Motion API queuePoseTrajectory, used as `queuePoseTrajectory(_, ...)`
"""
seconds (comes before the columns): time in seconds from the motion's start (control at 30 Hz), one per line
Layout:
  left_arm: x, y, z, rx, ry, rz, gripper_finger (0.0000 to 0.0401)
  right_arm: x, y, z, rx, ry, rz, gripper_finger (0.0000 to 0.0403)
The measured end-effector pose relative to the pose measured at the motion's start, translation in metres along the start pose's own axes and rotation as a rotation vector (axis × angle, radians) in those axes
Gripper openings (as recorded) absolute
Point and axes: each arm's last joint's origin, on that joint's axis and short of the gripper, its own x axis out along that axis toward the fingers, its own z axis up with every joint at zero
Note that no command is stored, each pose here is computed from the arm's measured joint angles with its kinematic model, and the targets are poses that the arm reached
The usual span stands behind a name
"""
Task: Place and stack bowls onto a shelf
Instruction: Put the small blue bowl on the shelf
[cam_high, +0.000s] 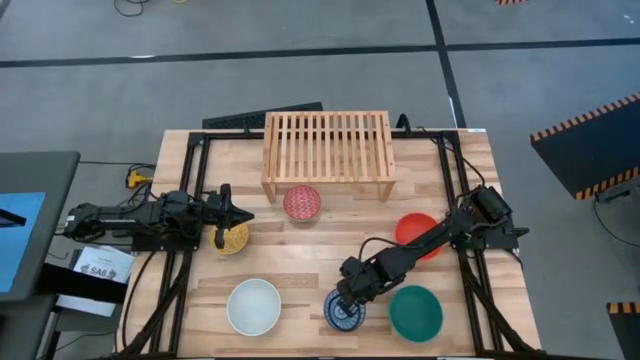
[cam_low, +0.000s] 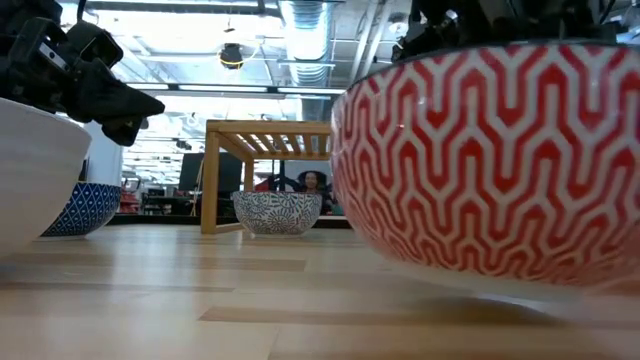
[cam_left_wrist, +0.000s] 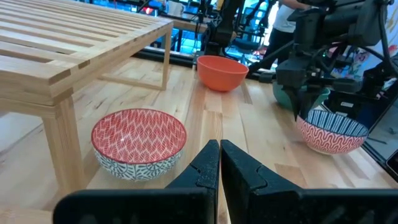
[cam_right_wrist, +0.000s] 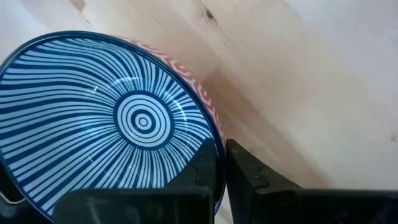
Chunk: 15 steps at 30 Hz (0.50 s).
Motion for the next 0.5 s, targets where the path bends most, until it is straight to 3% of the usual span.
queuePoseTrajectory(0.23,0.0,0.0,0.0,0.0,0.0,0.0,0.0,-0.032,0.003,0.001,-0.108,-0.037,0.07,0.0035)
queuePoseTrajectory(0.5,0.0,0.0,0.0,0.0,0.0,0.001,0.0,-0.122,-0.009,0.019,-0.135,-0.166,0.247,0.0035)
